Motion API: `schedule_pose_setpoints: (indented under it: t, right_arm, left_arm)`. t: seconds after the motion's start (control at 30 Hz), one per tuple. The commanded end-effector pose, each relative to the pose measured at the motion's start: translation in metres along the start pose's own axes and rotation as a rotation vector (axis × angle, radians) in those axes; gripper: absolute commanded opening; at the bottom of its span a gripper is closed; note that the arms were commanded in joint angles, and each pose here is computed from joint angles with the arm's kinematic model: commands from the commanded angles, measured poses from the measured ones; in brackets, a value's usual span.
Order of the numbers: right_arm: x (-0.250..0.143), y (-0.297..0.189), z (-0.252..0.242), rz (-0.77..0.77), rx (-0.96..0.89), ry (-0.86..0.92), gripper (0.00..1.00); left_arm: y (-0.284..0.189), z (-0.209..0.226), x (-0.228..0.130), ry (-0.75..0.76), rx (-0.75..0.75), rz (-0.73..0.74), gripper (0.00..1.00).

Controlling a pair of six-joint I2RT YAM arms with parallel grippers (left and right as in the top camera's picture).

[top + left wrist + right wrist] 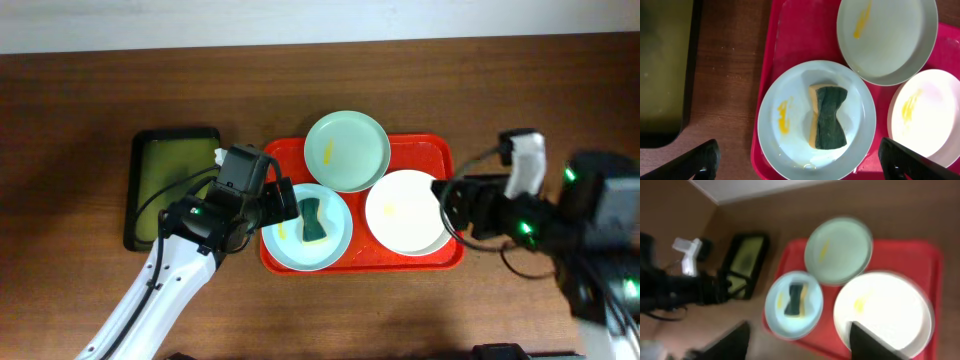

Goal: Clean dirty plates on tray and stack at the side
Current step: 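Reach the right gripper to the light blue plate rim and grasp it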

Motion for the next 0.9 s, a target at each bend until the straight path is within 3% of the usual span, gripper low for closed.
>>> schedule_pose_setpoints:
  t: [0.0, 0.13, 0.27, 0.43, 0.57, 0.87]
  right_arm:
    - [0.002, 0.039, -0.007, 0.145, -0.027, 0.018, 0.41]
    - [-0.003, 0.101, -0.023, 0.271, -0.202, 0.020, 0.39]
    - [-0.018, 0.160, -0.027, 0.373, -0.273, -0.039, 0.48]
    - [-0.041, 0.223, -0.039, 0.459, -0.348, -0.050, 0.49]
    - [-0.062, 0.253, -0.046, 0.531, -0.370, -0.069, 0.50]
    - [-0.078, 0.271, -0.055, 0.569, -0.369, -0.110, 0.47]
  left_arm:
    - [-0.005, 0.002, 0.001, 0.011, 0.007, -0.008, 1.00]
    - [-0.005, 0.002, 0.000, 0.012, 0.010, 0.000, 1.00]
    - [-0.005, 0.002, 0.000, 0.012, 0.010, 0.000, 0.99]
    - [-0.005, 0.002, 0.000, 0.012, 0.010, 0.000, 0.99]
    - [-0.005, 0.003, 0.000, 0.012, 0.010, 0.000, 0.99]
    - [-0.005, 0.002, 0.000, 0.012, 0.011, 0.001, 0.99]
Point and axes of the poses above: each gripper's point midway between its finger pads, its own y axis out along the fingers, its own z axis along the line the jaws close on, x = y × z, the point moved 8 cm from there along -y, back along the fingers, and after that the axes turned 15 degrees about y, right-handed, at the moved point
